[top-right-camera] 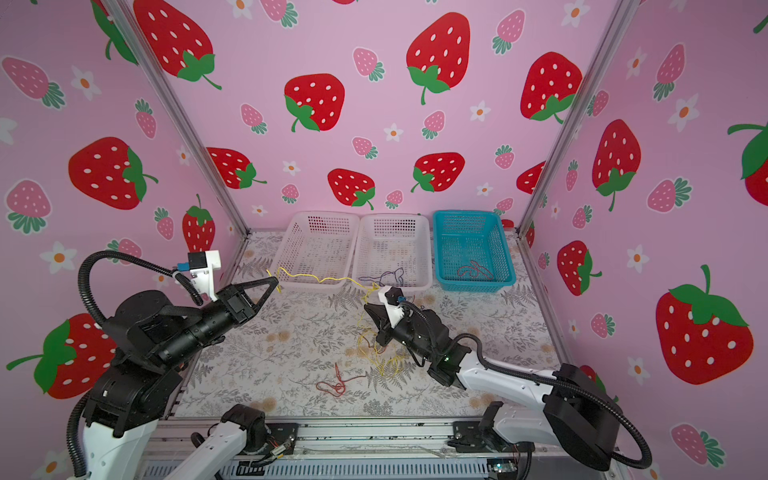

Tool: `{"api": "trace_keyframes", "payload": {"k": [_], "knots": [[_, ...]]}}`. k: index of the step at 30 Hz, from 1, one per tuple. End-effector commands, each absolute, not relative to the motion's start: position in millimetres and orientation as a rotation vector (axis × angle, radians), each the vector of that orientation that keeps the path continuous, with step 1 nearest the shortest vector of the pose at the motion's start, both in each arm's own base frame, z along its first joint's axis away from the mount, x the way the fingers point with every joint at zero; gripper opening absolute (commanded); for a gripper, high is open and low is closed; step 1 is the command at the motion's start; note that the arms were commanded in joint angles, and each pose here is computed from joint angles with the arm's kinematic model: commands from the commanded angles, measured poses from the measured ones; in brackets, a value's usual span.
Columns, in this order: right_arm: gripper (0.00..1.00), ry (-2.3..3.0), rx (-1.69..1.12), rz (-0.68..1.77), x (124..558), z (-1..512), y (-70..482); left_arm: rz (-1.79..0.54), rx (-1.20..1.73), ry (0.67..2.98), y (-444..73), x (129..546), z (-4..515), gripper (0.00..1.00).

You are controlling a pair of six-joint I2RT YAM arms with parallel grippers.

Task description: Untangle the cables

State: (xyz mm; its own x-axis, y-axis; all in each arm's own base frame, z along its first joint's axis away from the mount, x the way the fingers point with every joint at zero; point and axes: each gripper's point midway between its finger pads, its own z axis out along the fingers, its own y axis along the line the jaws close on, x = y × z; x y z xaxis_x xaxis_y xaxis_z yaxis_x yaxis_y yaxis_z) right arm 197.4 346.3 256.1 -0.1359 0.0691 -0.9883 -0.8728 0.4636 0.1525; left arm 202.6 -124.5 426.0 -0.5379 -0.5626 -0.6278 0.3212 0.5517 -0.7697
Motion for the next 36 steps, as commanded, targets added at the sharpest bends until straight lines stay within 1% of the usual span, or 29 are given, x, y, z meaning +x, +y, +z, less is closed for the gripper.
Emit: {"api": "trace_keyframes", "payload": {"k": [1,5,12,19,21,24,31,36], "knots": [[0.0,1.414,-0.777,1.068,173.3,273.1,342.9,-1.117,-0.199,1.831,-124.0,208.0,419.6,0.0],[0.0,1.388,-0.772,1.072,165.7,286.4,331.9,-1.12,-0.206,1.854,-126.1,212.5,408.3,0.0],[0.0,1.378,-0.81,1.092,155.2,292.1,326.7,-1.06,-0.211,1.901,-122.5,215.5,391.2,0.0],[0.0,1.385,-0.773,1.052,158.0,298.0,314.8,-0.968,-0.211,1.979,-116.6,217.5,367.4,0.0],[0.0,1.367,-0.756,1.034,157.4,307.8,307.2,-0.946,-0.217,2.011,-115.5,218.3,357.5,0.0],[0.0,1.415,-0.755,0.961,164.7,301.3,304.1,-0.956,-0.221,2.049,-118.4,219.3,344.1,0.0],[0.0,1.569,-0.656,0.656,199.9,266.6,274.0,-0.937,-0.212,2.105,-118.6,215.7,332.8,0.0],[0.0,1.606,-0.601,0.563,210.6,258.9,261.4,-0.965,-0.19,2.155,-125.1,213.9,324.7,0.0]]}}
